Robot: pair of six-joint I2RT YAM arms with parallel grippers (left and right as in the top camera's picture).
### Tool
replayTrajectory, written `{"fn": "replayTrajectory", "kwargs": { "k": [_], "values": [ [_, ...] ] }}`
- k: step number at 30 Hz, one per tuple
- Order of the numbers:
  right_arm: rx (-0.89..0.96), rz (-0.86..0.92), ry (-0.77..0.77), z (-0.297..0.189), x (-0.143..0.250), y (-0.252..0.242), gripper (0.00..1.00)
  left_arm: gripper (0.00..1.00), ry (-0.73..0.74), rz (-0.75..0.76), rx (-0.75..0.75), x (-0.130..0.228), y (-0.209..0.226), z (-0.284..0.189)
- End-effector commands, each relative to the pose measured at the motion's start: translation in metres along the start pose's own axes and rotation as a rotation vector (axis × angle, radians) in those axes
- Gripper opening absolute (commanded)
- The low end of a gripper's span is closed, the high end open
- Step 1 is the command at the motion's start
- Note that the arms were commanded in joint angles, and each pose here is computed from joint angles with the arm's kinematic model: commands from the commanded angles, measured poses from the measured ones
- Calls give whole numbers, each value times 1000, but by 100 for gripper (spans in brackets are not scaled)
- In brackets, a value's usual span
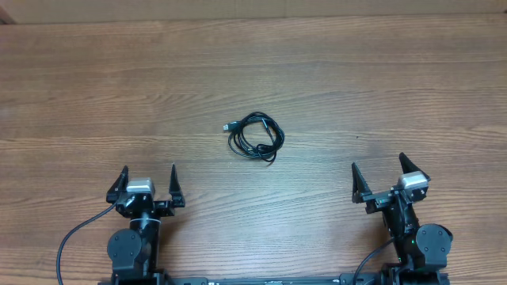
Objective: Untangle cables
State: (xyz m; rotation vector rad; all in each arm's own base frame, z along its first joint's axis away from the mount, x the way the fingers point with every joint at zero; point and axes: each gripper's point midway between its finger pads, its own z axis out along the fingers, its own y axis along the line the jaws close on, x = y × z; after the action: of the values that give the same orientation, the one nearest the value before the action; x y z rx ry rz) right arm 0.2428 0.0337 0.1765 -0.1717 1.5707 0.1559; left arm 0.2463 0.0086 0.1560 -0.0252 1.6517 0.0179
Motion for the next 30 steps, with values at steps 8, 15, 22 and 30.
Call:
{"fn": "replayTrajectory", "kwargs": {
  "k": [8,15,22,30],
  "values": [
    [-4,4,-3,0,2,1,100,100,-2,56,-55,0,10,0],
    [-13,4,-3,0,2,2,100,100,-1,19,-19,1,4,0],
    [-11,3,-5,0,1,2,100,100,-1,21,-20,1,4,0],
    [-11,4,1,0,3,2,100,100,3,20,16,2,-2,0]
  ]
}}
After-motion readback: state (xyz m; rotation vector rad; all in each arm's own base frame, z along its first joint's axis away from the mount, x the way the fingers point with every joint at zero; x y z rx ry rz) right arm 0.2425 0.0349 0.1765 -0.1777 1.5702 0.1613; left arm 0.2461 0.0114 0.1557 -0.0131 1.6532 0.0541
